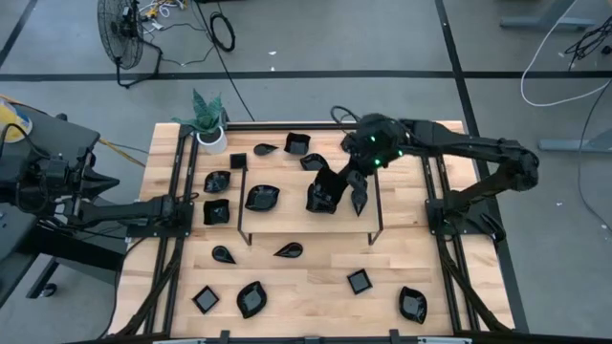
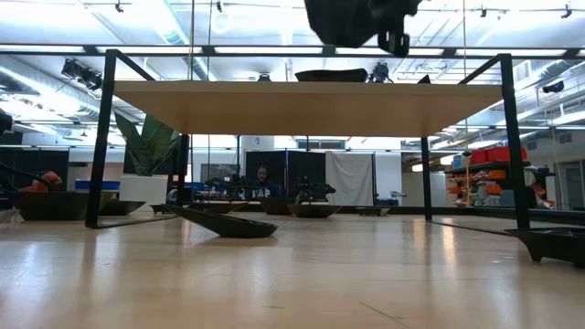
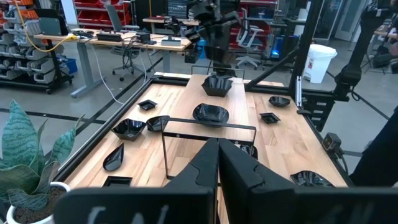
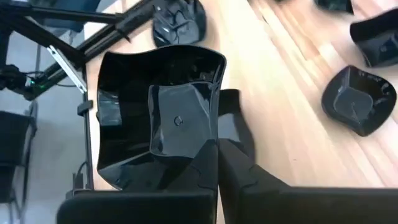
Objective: Pick & Place Mini shaped plates
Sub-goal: Stack the distorted square plate on top of the distorted square plate on the shelf
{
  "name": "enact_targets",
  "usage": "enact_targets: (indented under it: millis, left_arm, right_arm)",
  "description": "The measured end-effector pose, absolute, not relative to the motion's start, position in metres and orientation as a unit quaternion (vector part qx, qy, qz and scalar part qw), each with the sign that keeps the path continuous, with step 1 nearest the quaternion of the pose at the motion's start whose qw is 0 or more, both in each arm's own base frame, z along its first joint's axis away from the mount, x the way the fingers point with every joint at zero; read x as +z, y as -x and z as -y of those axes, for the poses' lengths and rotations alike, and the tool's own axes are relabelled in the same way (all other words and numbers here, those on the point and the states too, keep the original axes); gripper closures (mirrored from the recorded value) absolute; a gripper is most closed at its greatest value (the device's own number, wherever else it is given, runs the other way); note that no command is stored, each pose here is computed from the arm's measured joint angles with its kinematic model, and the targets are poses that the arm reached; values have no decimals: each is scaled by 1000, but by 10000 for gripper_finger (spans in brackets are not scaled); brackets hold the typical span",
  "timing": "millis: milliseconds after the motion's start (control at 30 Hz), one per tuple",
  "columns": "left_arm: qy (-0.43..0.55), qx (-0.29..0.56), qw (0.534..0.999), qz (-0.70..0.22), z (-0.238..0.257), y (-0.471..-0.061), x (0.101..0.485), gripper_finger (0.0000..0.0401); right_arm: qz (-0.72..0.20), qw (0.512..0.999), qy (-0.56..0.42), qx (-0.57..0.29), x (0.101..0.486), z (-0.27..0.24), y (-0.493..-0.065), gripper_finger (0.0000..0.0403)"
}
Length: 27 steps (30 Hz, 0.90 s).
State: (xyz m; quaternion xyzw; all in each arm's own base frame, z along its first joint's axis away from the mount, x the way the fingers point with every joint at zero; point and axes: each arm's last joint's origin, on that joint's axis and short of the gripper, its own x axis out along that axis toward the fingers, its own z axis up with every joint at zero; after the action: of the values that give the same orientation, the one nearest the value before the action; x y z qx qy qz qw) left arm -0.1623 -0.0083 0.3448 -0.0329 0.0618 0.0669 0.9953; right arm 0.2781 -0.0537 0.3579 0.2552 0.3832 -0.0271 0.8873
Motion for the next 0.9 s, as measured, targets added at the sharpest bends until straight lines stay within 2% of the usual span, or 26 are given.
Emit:
enact_targets:
  millis: [300,667,900]
  left_arm:
    - [33,67,995,-62,8,162,345,383]
    - [33,67,995,-62,8,162,345,383]
    - [33,67,995,-62,8,162,345,383]
  right_arm:
    - [-462,864,-199,-5,358,73,-301,403]
    - [-505,849,-143,67,353,79,-331,403]
    - [-528,835,-136,77,343,81,-342,403]
